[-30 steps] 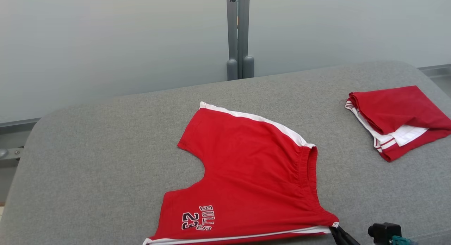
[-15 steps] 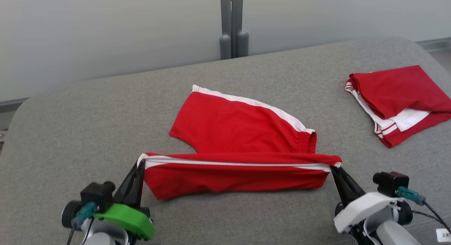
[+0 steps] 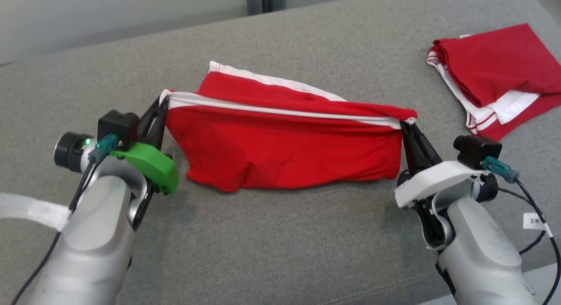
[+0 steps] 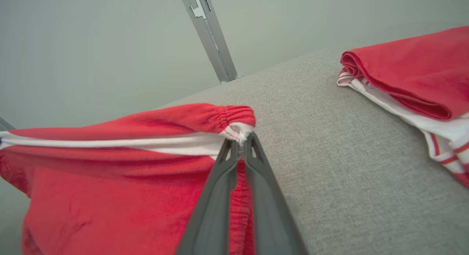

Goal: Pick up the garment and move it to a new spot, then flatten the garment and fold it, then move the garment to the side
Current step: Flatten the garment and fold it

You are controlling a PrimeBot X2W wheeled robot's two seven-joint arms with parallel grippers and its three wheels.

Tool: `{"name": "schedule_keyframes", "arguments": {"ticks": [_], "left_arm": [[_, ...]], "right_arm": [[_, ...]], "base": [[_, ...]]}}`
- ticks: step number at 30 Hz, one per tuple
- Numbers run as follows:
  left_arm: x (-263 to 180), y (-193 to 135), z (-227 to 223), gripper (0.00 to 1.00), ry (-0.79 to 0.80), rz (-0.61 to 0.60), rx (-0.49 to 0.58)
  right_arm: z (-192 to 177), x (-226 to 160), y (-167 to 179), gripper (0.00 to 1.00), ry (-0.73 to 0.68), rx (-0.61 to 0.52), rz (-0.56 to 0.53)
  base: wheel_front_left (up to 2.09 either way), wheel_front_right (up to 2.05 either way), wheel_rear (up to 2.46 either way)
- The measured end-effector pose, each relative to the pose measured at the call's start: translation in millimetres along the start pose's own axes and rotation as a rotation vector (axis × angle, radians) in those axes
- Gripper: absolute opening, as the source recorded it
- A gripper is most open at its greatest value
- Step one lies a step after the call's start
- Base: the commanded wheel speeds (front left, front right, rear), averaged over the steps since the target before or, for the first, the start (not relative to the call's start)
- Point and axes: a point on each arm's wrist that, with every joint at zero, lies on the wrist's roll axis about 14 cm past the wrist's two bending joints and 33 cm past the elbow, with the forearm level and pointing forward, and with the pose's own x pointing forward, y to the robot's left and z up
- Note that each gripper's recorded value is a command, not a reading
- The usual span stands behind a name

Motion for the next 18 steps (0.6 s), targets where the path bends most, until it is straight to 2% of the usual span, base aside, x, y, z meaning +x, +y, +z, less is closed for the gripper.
{"name": "schedule_keyframes", "arguments": {"ticks": [10,18], "left_arm": [[55.3,-24.1,-38.7,0.0,0.101,-0.118,0.031],[80.5,-22.8,-54.9,0.0,0.143,-0.121,0.029]], "right_arm": [[-32.2,26.0,-23.9,0.0,0.088,-0.018,-0.066],[-40.3,36.6,-22.8,0.0,0.105,0.004,-0.056]], "base": [[0.0,0.0,0.0],[0.0,0.0,0.0]]}}
